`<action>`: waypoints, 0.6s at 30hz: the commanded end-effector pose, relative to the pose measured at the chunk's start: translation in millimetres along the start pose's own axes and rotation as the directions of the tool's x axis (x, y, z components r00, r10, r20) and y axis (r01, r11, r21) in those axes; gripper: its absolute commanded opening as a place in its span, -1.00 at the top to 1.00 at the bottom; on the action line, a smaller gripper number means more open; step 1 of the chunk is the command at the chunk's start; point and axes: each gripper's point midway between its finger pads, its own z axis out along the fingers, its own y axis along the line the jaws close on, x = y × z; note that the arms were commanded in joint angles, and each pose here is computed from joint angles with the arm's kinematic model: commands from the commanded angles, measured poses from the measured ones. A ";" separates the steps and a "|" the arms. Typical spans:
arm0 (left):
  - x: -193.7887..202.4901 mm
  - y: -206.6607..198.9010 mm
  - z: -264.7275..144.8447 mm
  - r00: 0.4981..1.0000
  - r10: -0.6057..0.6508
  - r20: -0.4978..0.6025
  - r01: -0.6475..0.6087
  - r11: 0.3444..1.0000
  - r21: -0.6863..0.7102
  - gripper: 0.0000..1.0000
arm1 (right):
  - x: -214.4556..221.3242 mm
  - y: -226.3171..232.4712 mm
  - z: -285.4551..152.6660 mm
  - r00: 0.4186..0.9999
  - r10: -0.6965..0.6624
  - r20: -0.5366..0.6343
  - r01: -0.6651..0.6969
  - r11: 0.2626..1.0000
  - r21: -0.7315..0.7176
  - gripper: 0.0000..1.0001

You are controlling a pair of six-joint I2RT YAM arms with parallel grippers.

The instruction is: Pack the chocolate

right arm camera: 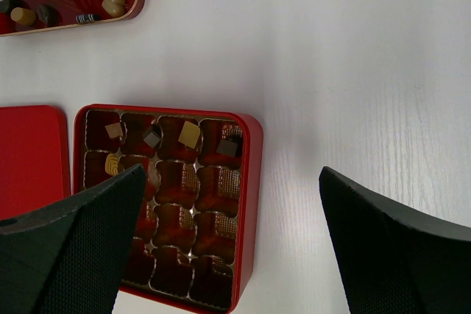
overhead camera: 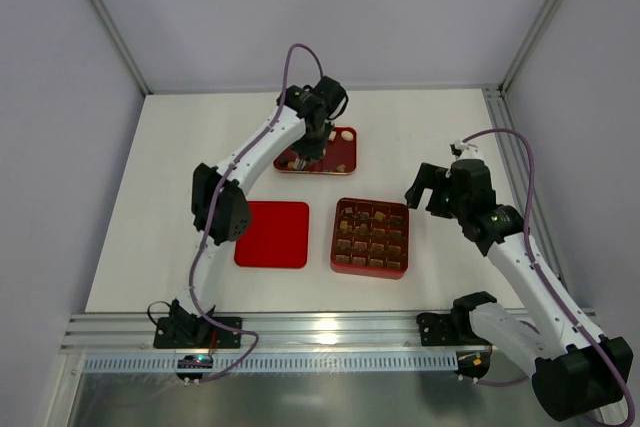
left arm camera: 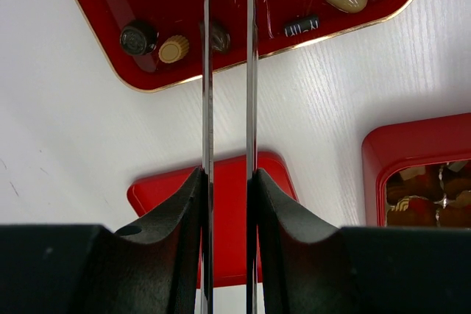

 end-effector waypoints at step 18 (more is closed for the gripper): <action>-21.6 14.5 -63.8 0.988 -0.045 0.149 0.043 0.999 0.014 0.46 | -17.0 5.9 -0.9 0.999 0.015 0.052 -0.014 1.000 -0.015 -1.00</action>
